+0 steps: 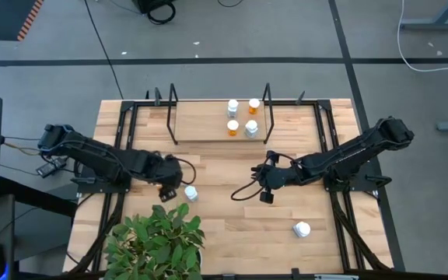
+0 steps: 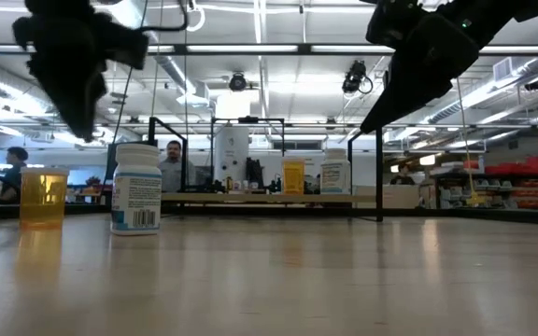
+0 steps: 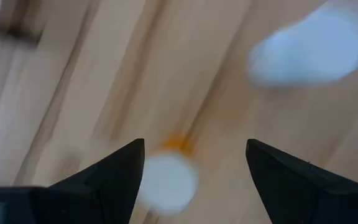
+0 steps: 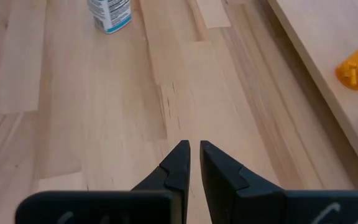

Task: Pick and place medicine bottles onto shelf by color
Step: Put the orange pill bottle on the shelf

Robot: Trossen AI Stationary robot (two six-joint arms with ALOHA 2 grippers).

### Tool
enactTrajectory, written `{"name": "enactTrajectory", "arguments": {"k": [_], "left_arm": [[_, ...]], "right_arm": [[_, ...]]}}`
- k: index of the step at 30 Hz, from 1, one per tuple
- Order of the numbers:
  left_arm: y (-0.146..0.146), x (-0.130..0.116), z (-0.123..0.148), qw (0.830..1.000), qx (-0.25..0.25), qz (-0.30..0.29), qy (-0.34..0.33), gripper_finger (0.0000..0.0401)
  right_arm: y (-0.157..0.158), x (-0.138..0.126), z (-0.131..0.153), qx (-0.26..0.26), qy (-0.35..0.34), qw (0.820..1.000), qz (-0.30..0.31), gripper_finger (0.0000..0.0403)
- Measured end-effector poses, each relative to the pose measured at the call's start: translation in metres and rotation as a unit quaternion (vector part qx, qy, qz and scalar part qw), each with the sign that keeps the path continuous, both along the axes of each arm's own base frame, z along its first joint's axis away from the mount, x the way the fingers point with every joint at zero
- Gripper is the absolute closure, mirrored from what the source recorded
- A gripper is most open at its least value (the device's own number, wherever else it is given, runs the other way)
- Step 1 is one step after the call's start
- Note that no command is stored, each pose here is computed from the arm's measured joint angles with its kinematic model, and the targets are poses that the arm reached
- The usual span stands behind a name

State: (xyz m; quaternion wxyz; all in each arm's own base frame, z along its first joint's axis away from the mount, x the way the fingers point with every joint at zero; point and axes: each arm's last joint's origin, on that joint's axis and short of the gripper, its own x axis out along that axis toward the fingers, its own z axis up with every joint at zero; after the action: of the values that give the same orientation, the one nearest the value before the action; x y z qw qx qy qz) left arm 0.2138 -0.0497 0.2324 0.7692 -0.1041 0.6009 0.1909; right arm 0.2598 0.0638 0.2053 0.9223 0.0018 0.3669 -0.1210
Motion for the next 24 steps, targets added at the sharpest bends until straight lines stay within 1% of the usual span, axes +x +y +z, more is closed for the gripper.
{"name": "enactTrajectory", "arguments": {"k": [2, 4, 10, 17, 20, 24], "left_arm": [[0.001, -0.009, -0.002, 0.999, 0.006, 0.027, 0.039, 0.0115], [0.000, -0.014, -0.006, 0.997, 0.009, 0.049, 0.054, 0.0115], [-0.001, -0.019, -0.015, 0.995, 0.003, 0.077, 0.061, 0.0115], [-0.001, -0.019, -0.015, 0.995, 0.004, 0.080, 0.063, 0.0114], [0.001, -0.019, -0.015, 0.994, 0.004, 0.083, 0.065, 0.0104], [0.009, -0.020, -0.015, 0.992, 0.008, 0.099, 0.079, 0.0075]], "right_arm": [[0.000, 0.000, 0.000, 0.000, 0.000, 1.000, 0.000, 0.0357], [0.000, 0.000, 0.000, 0.000, 0.000, 1.000, 0.000, 0.0357], [0.000, 0.000, 0.000, 0.000, 0.000, 1.000, 0.000, 0.0357], [0.000, 0.000, 0.000, 0.000, 0.000, 1.000, 0.000, 0.0357], [0.000, 0.000, 0.000, 0.000, 0.000, 1.000, 0.000, 0.0357], [0.000, 0.000, 0.000, 0.001, 0.000, 1.000, 0.000, 0.0357]]}}
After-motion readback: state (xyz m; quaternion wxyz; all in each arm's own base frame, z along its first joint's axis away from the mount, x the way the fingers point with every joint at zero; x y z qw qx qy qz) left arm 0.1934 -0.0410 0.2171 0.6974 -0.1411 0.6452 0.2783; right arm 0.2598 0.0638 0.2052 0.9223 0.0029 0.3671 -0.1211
